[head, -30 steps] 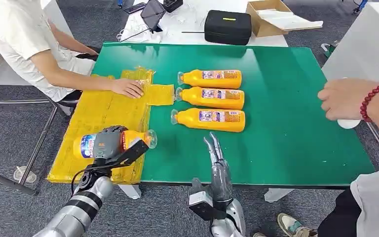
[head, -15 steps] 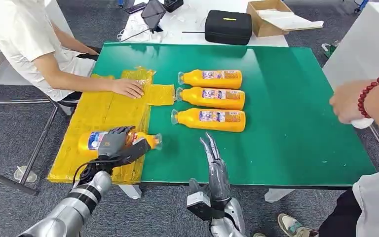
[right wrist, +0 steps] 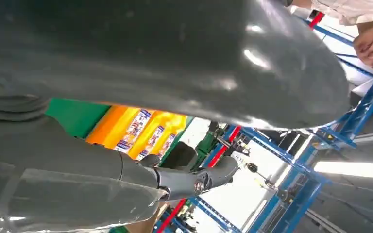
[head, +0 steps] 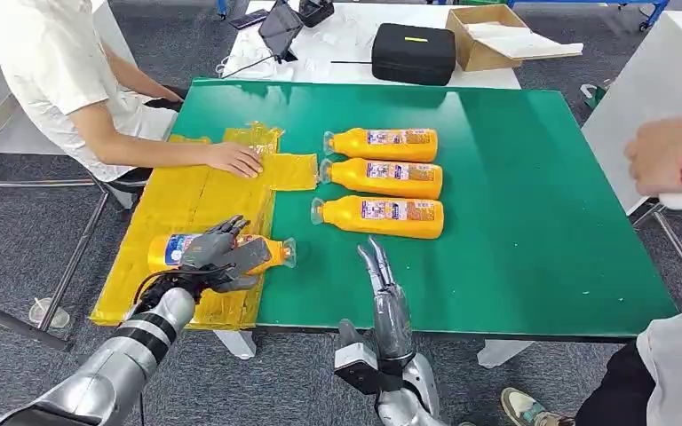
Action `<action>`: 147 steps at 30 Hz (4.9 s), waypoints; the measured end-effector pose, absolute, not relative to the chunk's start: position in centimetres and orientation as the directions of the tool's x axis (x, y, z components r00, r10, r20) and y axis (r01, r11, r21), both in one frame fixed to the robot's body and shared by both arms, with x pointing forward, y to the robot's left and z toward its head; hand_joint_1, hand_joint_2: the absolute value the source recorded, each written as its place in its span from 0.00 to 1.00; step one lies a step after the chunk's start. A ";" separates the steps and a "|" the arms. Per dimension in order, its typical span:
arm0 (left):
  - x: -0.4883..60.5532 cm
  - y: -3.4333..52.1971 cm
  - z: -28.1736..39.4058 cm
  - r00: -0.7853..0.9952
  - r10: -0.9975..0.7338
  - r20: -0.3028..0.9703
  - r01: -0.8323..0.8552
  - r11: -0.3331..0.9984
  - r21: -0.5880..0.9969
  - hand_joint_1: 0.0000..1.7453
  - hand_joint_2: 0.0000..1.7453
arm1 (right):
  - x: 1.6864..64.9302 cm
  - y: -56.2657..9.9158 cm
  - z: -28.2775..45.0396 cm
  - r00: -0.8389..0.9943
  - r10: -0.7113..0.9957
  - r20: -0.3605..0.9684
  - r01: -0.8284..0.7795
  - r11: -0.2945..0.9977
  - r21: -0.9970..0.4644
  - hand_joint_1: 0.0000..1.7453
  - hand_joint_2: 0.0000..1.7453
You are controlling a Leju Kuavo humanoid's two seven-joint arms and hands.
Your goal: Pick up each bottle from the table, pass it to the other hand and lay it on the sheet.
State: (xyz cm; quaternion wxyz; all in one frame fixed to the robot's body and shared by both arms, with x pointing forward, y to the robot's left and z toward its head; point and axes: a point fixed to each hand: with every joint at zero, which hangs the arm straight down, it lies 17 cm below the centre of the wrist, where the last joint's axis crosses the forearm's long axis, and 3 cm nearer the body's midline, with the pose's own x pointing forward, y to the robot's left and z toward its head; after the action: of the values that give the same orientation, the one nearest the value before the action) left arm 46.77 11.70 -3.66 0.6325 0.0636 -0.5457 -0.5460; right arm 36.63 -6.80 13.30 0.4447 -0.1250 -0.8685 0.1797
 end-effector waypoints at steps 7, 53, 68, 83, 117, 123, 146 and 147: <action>46.9 11.2 -2.4 -0.231 -0.702 0.674 0.594 0.447 0.669 0.00 0.00 | 36.5 -6.6 13.3 -0.578 0.380 0.722 0.055 0.901 -0.431 0.00 0.00; 36.4 2.4 16.3 -0.460 0.024 0.888 0.280 0.953 0.119 0.00 1.00 | 42.4 -18.2 7.4 -0.388 0.882 0.266 0.257 0.381 -0.888 0.00 1.00; 36.2 1.6 16.6 -0.436 0.038 0.899 0.278 0.956 0.094 0.00 1.00 | 46.8 -23.4 3.3 -0.254 0.933 0.256 0.146 0.298 -0.943 0.00 1.00; 36.0 1.2 16.7 -0.430 0.054 0.901 0.292 0.953 0.082 0.00 1.00 | 49.5 -25.4 0.5 -0.195 0.953 0.231 -0.032 0.229 -0.973 0.99 1.00; 37.1 5.1 15.4 -0.369 0.146 0.918 0.127 0.986 -0.106 0.00 1.00 | 44.4 -20.0 2.3 -0.267 0.580 0.770 -0.081 0.783 -0.617 0.86 1.00; 36.2 5.7 11.9 -0.205 0.292 0.934 0.145 0.953 -0.266 0.00 1.00 | 42.2 -19.6 5.5 -0.306 0.471 0.827 -0.009 0.868 -0.497 0.78 1.00; 35.2 0.3 12.8 -0.096 0.429 0.898 0.402 0.842 -0.359 0.00 1.00 | 41.0 -5.7 10.3 -0.467 0.292 0.835 -0.231 0.871 -0.434 0.84 1.00; 35.5 0.5 13.0 -0.106 0.432 0.896 0.389 0.847 -0.362 0.00 1.00 | 40.8 -5.1 10.3 -0.471 0.286 0.835 -0.241 0.868 -0.433 0.84 1.00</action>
State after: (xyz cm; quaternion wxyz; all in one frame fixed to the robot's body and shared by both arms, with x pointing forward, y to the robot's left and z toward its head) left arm 35.47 0.53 13.01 0.6091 -0.2762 -0.7433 0.0174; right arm 40.77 -5.06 10.28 0.5141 -0.0139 -0.8185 0.2561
